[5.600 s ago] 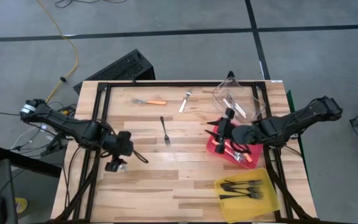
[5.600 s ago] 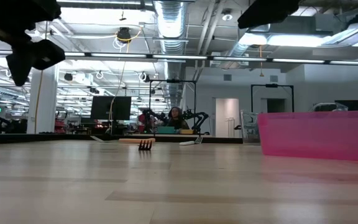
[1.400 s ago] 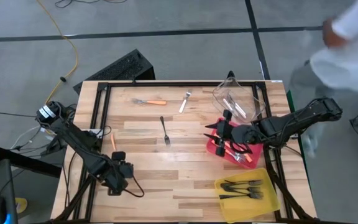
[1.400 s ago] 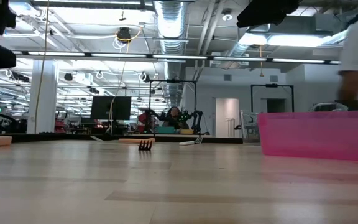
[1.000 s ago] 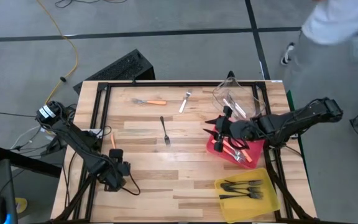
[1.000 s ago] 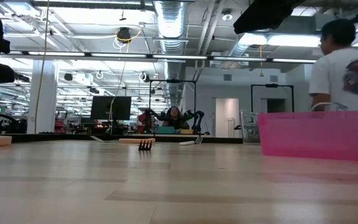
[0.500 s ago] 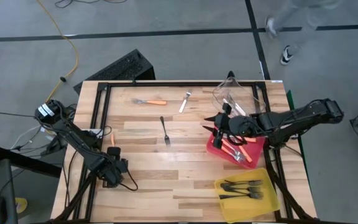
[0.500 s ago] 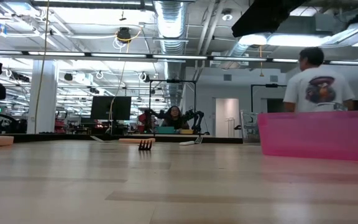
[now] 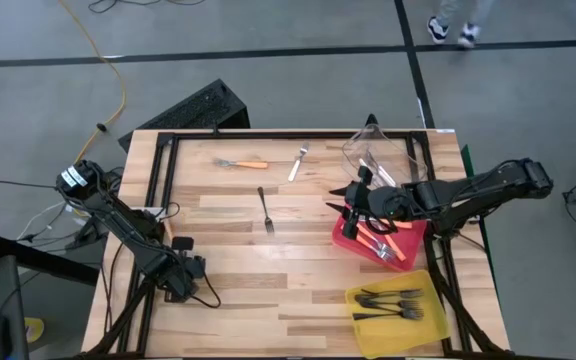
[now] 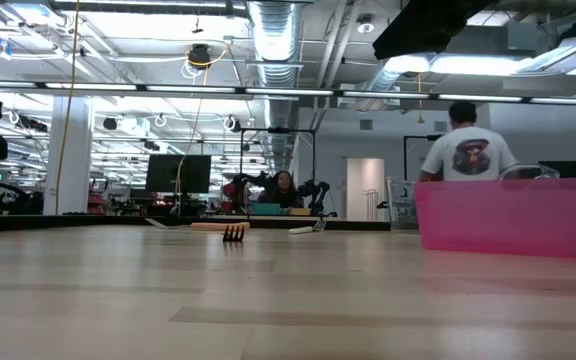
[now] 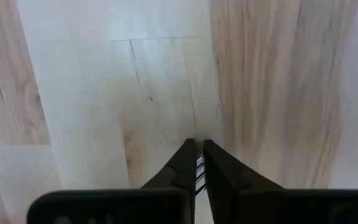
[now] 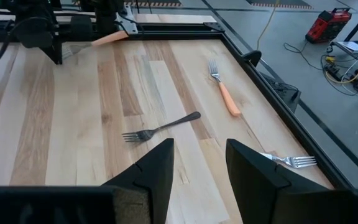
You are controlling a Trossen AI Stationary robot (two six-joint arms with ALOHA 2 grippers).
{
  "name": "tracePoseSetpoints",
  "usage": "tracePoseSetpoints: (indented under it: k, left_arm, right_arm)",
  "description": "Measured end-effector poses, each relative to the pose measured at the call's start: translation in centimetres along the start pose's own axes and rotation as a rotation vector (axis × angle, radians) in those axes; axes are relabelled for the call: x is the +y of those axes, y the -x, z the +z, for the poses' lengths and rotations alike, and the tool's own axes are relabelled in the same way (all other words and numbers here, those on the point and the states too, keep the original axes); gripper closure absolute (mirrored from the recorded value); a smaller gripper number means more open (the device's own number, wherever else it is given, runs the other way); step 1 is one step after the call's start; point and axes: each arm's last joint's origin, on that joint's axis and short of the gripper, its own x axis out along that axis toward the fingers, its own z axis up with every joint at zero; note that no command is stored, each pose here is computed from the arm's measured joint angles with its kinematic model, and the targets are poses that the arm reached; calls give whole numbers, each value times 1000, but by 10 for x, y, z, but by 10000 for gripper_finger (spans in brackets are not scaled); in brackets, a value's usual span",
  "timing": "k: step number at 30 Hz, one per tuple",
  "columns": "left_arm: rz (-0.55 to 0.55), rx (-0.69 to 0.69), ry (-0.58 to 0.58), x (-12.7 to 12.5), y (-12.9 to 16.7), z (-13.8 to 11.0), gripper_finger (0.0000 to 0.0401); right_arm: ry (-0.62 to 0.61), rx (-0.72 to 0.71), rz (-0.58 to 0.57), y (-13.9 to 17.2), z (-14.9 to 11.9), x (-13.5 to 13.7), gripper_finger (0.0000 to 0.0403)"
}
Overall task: Sort silverware by color (type)
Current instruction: Put the orange fork into the red bin
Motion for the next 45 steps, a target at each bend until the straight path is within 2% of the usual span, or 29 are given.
tracePoseSetpoints:
  k: [7, 10, 13, 16, 21, 26, 30, 36, 41, 45]
  left_arm:
    - [14, -67, 29, -6, 10, 10, 400]
    - [13, -240, 84, -10, 24, 30, 400]
    - [13, -342, 74, -12, 30, 43, 400]
    - [16, -515, 81, -11, 40, 63, 400]
    - [53, -656, 63, 1, 50, 89, 400]
    - [64, -762, 22, 11, 62, 108, 401]
    - [127, -818, -37, 18, 74, 107, 401]
    - [167, -989, -16, 42, 114, 90, 401]
    - [147, -1257, 54, 69, 149, 69, 401]
    - [124, -1446, 66, 81, 163, 57, 401]
  right_arm:
    - [0, 0, 0, 0, 0, 0, 232]
    - [0, -1, 0, 0, 0, 0, 232]
    - [2, 3, -1, -3, -1, 1, 232]
    - [13, 23, -2, -7, -4, 3, 232]
    - [41, 58, -7, -24, -11, 12, 232]
    - [50, 23, 11, -29, -7, 18, 232]
    - [43, 4, 30, -27, -6, 18, 232]
    - [30, -60, 48, -21, 3, 16, 232]
    - [36, -176, 74, -25, 14, 20, 232]
    - [56, -244, 120, -34, 18, 25, 232]
